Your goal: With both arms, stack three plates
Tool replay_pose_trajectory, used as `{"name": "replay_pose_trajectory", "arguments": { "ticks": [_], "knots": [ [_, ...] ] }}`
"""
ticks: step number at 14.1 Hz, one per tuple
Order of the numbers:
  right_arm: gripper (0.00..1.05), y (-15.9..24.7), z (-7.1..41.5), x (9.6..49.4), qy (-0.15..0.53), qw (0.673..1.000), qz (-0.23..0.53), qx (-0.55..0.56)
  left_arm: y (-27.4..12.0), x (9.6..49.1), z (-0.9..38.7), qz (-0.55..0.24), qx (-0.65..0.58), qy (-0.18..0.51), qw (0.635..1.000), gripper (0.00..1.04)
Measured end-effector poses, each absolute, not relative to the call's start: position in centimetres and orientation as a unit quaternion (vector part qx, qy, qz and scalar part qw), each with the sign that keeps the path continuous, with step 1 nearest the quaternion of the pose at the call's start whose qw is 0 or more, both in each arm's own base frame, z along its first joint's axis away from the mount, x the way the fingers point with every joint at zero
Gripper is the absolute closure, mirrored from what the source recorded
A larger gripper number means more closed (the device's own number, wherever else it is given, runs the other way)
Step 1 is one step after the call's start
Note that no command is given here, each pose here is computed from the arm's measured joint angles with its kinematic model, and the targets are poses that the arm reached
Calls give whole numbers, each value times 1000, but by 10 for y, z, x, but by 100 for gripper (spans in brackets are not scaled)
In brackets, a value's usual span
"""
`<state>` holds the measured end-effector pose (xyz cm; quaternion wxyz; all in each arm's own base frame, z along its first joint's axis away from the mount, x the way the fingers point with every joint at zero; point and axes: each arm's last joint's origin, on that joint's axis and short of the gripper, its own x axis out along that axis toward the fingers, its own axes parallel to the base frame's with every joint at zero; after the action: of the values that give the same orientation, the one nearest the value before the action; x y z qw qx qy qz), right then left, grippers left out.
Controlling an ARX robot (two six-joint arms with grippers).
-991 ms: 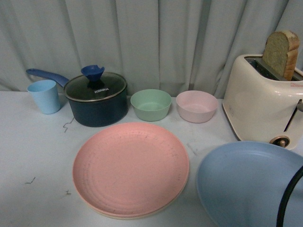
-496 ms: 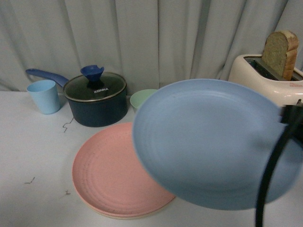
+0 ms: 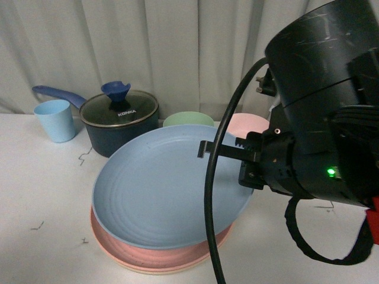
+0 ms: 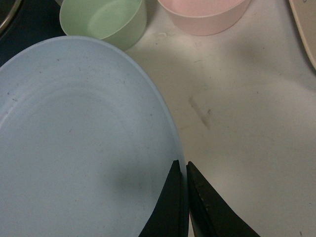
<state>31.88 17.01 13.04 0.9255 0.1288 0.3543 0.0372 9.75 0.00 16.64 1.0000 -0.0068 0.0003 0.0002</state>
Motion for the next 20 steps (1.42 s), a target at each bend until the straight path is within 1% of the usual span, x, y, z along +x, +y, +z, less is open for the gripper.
{"name": "replay_pose_trajectory", "arguments": {
  "ticks": [3, 5, 8, 9, 12, 14, 15, 16, 17, 19, 20],
  "knots": [
    [102, 184, 120, 326, 373, 919, 32, 126, 0, 98, 166, 0, -7, 0, 1000, 7],
    [102, 188, 113, 324, 380, 917, 25, 116, 0, 98, 166, 0, -7, 0, 1000, 7],
    [102, 190, 110, 324, 377, 919, 25, 115, 0, 98, 166, 0, -7, 0, 1000, 7],
    [76, 191, 109, 325, 377, 918, 30, 118, 0, 98, 166, 0, -7, 0, 1000, 7],
    [44, 188, 110, 320, 385, 913, 40, 125, 0, 98, 166, 0, -7, 0, 1000, 7],
    [20, 180, 126, 311, 378, 912, 61, 148, 0, 98, 166, 0, -7, 0, 1000, 7],
    [9, 175, 140, 304, 361, 915, 78, 162, 0, 98, 166, 0, -7, 0, 1000, 7],
    [6, 168, 159, 296, 338, 919, 97, 180, 0, 98, 166, 0, -7, 0, 1000, 7],
    [7, 160, 174, 288, 321, 920, 114, 195, 0, 98, 166, 0, -7, 0, 1000, 7],
    [6, 149, 200, 270, 288, 922, 143, 214, 0, 98, 166, 0, -7, 0, 1000, 7],
    [15, 145, 206, 262, 160, 960, 124, 193, 0, 98, 166, 0, -7, 0, 1000, 7]
  ]
}}
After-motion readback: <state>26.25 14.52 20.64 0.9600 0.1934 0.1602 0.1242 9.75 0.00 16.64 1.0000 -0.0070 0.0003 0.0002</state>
